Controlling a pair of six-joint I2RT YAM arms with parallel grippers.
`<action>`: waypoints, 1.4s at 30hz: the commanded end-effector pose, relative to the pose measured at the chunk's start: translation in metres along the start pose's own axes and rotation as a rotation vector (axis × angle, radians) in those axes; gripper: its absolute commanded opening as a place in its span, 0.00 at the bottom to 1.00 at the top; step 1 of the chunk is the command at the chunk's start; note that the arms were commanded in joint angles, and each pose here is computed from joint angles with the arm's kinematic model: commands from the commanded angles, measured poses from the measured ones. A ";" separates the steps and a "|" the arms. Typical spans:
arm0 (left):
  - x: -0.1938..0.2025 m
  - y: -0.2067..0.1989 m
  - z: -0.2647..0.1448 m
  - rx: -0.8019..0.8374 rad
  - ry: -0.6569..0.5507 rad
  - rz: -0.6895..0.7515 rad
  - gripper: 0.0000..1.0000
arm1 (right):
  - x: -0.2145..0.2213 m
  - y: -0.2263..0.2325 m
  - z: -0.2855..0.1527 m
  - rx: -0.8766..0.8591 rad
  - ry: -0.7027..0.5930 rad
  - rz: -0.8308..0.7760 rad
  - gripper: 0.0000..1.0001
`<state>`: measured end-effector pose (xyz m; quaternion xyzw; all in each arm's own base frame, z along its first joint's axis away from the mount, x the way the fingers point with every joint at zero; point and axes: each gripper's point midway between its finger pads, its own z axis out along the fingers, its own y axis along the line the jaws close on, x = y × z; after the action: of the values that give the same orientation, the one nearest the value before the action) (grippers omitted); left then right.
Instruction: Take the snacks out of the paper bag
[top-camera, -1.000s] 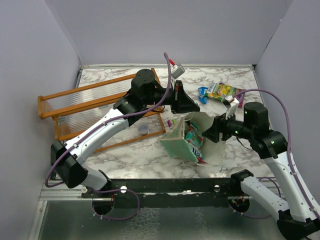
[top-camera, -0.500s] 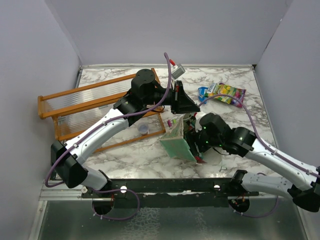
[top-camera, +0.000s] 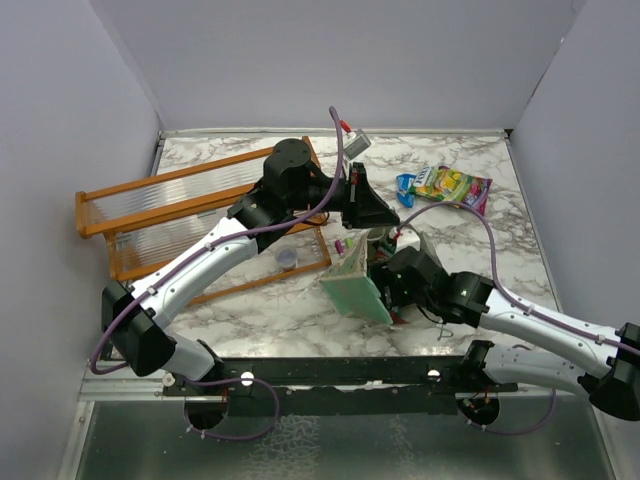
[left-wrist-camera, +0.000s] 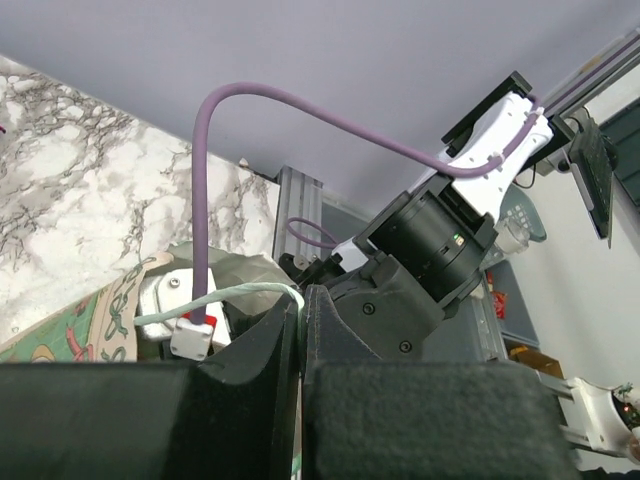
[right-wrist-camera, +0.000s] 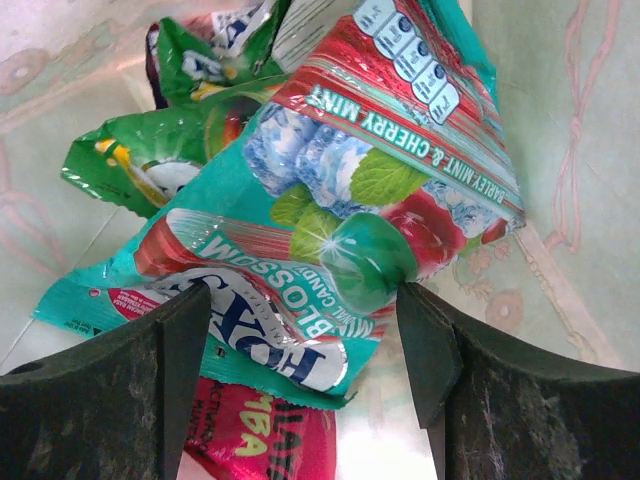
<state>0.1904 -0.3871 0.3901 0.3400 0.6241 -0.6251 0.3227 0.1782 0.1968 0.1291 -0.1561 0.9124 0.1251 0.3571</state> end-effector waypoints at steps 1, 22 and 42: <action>-0.006 -0.012 -0.003 0.037 -0.019 0.028 0.00 | -0.026 -0.019 0.014 0.126 -0.195 0.111 0.74; -0.003 -0.008 -0.002 0.025 -0.017 0.010 0.00 | -0.072 -0.010 -0.037 -0.035 -0.425 0.022 0.01; -0.006 -0.012 -0.003 0.036 -0.033 0.008 0.00 | -0.059 -0.020 0.031 0.108 -0.465 0.070 0.98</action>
<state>0.1903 -0.3879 0.3843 0.3301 0.6301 -0.6295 0.3124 0.2297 0.2005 0.1468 -0.1137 0.8224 0.1381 0.5400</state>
